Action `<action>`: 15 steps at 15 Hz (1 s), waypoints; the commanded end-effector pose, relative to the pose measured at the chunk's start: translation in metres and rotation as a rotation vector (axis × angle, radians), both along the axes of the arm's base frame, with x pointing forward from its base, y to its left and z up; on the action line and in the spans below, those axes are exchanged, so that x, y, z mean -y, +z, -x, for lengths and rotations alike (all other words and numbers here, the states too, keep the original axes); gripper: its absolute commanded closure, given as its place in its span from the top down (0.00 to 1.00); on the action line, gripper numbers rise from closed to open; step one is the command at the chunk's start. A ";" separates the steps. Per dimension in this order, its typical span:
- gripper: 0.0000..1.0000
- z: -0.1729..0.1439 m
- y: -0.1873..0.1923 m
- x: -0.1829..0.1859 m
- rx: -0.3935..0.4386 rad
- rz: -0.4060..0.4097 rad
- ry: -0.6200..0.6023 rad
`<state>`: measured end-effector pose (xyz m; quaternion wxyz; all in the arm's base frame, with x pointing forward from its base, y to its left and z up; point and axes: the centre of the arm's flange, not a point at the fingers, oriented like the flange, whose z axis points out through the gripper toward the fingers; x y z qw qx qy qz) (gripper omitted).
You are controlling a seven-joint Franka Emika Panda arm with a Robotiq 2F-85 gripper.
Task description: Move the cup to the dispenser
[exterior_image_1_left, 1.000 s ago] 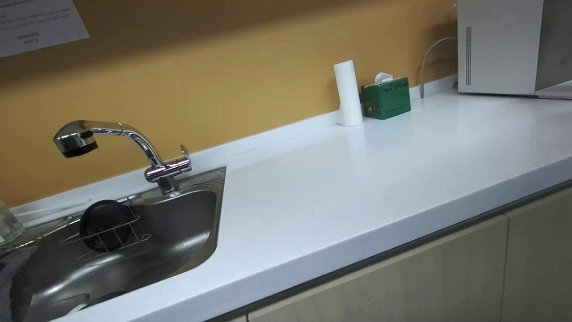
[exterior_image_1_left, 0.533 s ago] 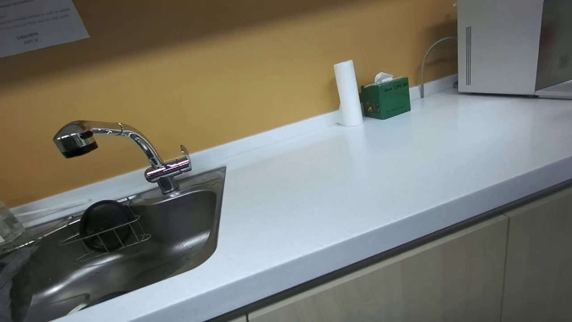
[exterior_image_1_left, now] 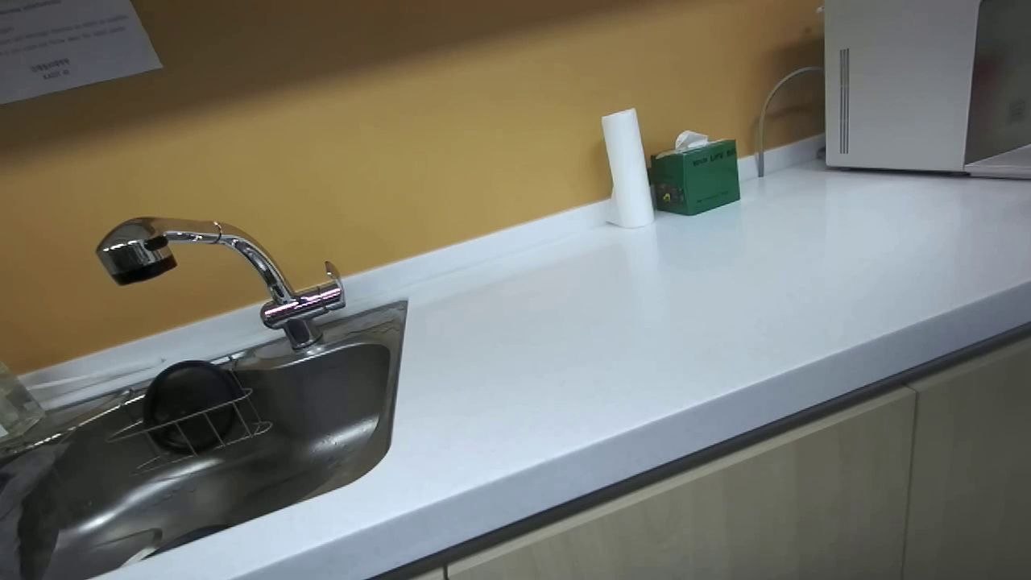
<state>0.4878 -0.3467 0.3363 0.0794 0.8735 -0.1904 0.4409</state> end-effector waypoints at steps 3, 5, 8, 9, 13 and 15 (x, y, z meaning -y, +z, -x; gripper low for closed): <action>0.48 0.000 -0.020 -0.012 -0.018 0.088 0.072; 0.48 -0.002 -0.020 -0.014 -0.024 0.110 0.092; 0.48 -0.003 -0.021 -0.015 -0.022 0.123 0.112; 0.48 -0.004 -0.021 -0.015 -0.019 0.125 0.116; 0.48 -0.011 -0.022 -0.019 -0.010 0.128 0.136; 0.48 -0.015 -0.022 -0.020 -0.003 0.129 0.146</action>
